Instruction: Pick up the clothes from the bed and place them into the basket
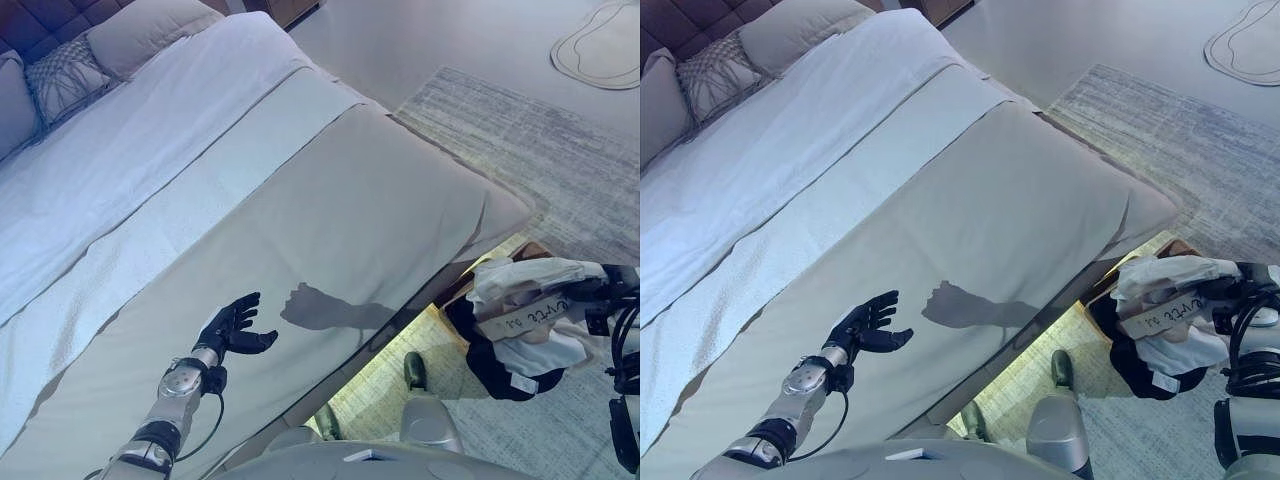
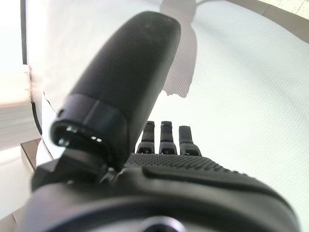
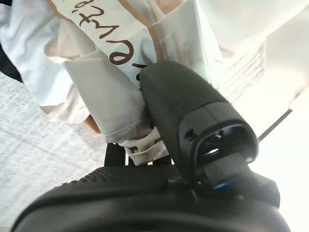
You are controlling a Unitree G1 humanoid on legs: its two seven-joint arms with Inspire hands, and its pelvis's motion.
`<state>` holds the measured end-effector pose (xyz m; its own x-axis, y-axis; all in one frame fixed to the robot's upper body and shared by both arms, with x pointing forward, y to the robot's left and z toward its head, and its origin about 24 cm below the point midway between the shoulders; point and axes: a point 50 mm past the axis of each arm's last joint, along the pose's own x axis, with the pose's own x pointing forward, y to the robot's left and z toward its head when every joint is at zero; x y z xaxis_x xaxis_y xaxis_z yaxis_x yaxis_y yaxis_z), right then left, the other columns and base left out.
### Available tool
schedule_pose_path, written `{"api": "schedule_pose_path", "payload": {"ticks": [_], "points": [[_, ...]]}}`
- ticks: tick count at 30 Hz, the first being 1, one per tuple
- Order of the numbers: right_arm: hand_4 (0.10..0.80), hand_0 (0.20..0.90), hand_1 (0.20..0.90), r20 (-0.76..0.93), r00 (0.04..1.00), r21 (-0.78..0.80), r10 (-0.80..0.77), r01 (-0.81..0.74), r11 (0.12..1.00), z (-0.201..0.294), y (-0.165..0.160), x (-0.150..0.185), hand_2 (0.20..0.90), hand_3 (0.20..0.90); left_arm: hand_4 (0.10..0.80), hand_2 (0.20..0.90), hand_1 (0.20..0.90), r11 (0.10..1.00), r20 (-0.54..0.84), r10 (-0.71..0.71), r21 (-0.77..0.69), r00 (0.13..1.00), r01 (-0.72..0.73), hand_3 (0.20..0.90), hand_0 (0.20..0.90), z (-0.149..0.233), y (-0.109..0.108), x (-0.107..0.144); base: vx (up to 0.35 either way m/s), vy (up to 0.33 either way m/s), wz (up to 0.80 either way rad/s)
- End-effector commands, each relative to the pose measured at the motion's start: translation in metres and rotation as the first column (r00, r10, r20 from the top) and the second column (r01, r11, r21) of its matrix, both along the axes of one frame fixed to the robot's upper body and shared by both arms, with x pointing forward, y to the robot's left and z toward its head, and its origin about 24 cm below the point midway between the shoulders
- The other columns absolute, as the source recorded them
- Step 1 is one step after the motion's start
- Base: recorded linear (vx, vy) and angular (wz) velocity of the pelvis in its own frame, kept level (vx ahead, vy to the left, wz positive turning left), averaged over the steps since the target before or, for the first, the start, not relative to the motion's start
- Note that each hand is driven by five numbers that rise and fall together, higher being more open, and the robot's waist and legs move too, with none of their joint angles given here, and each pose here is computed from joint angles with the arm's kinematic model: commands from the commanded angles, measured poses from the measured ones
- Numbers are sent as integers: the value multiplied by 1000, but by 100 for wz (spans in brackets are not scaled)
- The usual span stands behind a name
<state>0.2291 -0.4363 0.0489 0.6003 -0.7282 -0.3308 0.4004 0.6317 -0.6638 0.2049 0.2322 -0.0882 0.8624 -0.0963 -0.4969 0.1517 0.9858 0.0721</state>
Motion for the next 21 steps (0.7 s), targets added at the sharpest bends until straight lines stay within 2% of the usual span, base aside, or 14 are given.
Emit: {"api": "schedule_pose_path", "payload": {"ticks": [1,2,10,14,21], "points": [[344,509,509,89,996,-108,-25,34,994,31,-11,8,509,444,800,900,900,1000,176,11,4,984,-12,900,900,27,14,18,0,0,0],[800,900,900,89,996,-111,-22,32,993,32,-12,8,900,900,800,900,900,1000,177,10,1,984,-10,900,900,27,14,18,0,0,0],[800,900,900,91,996,-138,11,2,990,35,-13,6,900,900,800,900,900,1000,167,12,-6,986,-11,900,900,25,14,15,16,6,0],[800,900,900,159,987,-46,-10,18,999,27,-9,5,900,900,800,900,900,998,156,56,-7,986,-56,900,900,23,19,10,54,5,-1],[800,900,900,262,962,-26,73,-68,997,18,13,12,900,900,800,900,900,996,143,85,-6,986,-85,900,900,21,22,7,45,-2,0]]}}
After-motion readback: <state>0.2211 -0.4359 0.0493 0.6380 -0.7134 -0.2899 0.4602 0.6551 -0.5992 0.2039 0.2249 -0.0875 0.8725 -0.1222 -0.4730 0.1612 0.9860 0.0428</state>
